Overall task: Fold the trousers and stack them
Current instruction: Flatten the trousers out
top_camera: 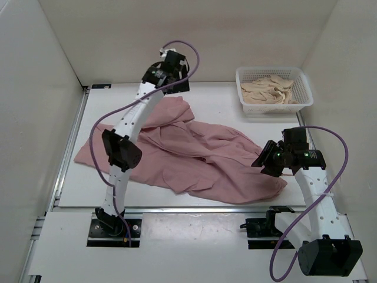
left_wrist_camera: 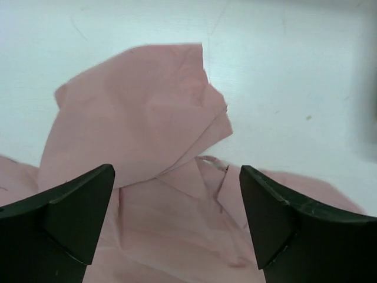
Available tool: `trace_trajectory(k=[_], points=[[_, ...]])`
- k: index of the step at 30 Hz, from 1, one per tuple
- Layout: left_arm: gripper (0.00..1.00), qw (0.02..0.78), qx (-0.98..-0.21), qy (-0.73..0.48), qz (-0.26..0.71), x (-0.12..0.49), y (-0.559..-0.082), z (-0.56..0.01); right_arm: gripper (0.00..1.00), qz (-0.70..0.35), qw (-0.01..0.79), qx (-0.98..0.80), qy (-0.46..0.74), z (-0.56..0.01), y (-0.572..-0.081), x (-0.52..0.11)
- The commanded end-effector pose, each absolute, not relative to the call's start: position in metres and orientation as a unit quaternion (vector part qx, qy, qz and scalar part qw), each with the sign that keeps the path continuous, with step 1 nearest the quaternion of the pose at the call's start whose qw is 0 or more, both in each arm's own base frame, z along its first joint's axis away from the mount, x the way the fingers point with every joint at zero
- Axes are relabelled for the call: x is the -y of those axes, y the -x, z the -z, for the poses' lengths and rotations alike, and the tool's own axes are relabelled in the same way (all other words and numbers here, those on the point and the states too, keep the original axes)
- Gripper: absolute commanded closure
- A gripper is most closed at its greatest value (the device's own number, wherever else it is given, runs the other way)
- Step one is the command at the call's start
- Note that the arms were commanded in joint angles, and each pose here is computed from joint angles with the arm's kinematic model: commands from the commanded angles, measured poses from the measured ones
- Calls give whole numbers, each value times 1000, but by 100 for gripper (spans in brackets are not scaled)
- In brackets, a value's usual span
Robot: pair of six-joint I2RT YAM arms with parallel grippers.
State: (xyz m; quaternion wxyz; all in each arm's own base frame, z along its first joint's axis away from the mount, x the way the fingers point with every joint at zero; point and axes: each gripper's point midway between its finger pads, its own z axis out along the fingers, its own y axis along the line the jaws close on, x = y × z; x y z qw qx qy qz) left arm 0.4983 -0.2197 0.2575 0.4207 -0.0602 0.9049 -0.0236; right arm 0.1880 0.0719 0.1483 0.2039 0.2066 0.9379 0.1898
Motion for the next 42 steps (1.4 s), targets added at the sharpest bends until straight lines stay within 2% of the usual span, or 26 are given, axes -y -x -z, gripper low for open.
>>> trace_trajectory(k=[1, 8, 10, 11, 12, 13, 14, 16, 17, 18, 19, 23, 24, 25, 26, 29, 31, 35, 37, 39, 42], points=[[0, 336, -940, -9, -51, 224, -490, -177, 46, -191, 216, -937, -199, -150, -191, -71], [0, 306, -947, -24, -99, 234, -494, -115, 46, -189, 212, -938, -200, -147, -189, -71], [8, 315, -941, -23, -119, 226, -504, -112, 46, -189, 211, -938, -200, -147, -189, -71], [19, 313, -942, -24, -121, 226, -503, -112, 46, -189, 211, -938, -200, -147, -189, -71], [40, 319, -940, -14, -119, 220, -509, -117, 46, -189, 211, -938, -200, -147, -189, -71], [61, 317, -941, -10, -116, 215, -510, -119, 46, -189, 211, -938, -200, -147, -189, -71], [90, 321, -942, 14, -94, 210, -514, -129, 46, -188, 207, -939, -201, -146, -187, -71], [90, 354, -933, 39, -48, 203, -518, -173, 46, -188, 207, -939, -201, -146, -187, -71], [90, 348, -936, 51, -31, 188, -519, -176, 46, -187, 202, -940, -202, -144, -187, -71], [90, 383, -921, 68, -5, 176, -516, -219, 46, -187, 202, -940, -202, -144, -187, -71], [90, 406, -909, 88, 15, 165, -523, -237, 46, -185, 197, -942, -198, -141, -188, -71], [90, 419, -891, 160, 71, 82, -529, -270, 46, -178, 193, -945, -196, -139, -188, -69], [88, 415, -888, 181, 83, 52, -533, -270, 46, -178, 193, -945, -196, -139, -188, -69], [81, 409, -888, 189, 90, 41, -537, -265, 46, -179, 198, -944, -195, -139, -191, -69], [68, 398, -887, 206, 112, 23, -540, -260, 46, -179, 198, -944, -195, -139, -191, -69], [0, 346, -898, 227, 151, 12, -541, -224, 46, -182, 191, -945, -195, -134, -188, -70], [0, 314, -906, 226, 172, 17, -533, -208, 46, -181, 187, -946, -196, -131, -187, -70], [0, 319, -908, 232, 141, 13, -523, -211, 40, -199, 191, -942, -190, -134, -190, -76], [0, 318, -909, 238, 127, 8, -513, -214, 24, -222, 179, -942, -174, -133, -193, -85], [0, 336, -902, 242, 126, 7, -497, -237, 13, -248, 186, -938, -153, -136, -204, -97], [0, 339, -906, 227, 115, 20, -470, -241, 7, -285, 174, -934, -127, -135, -237, -127]])
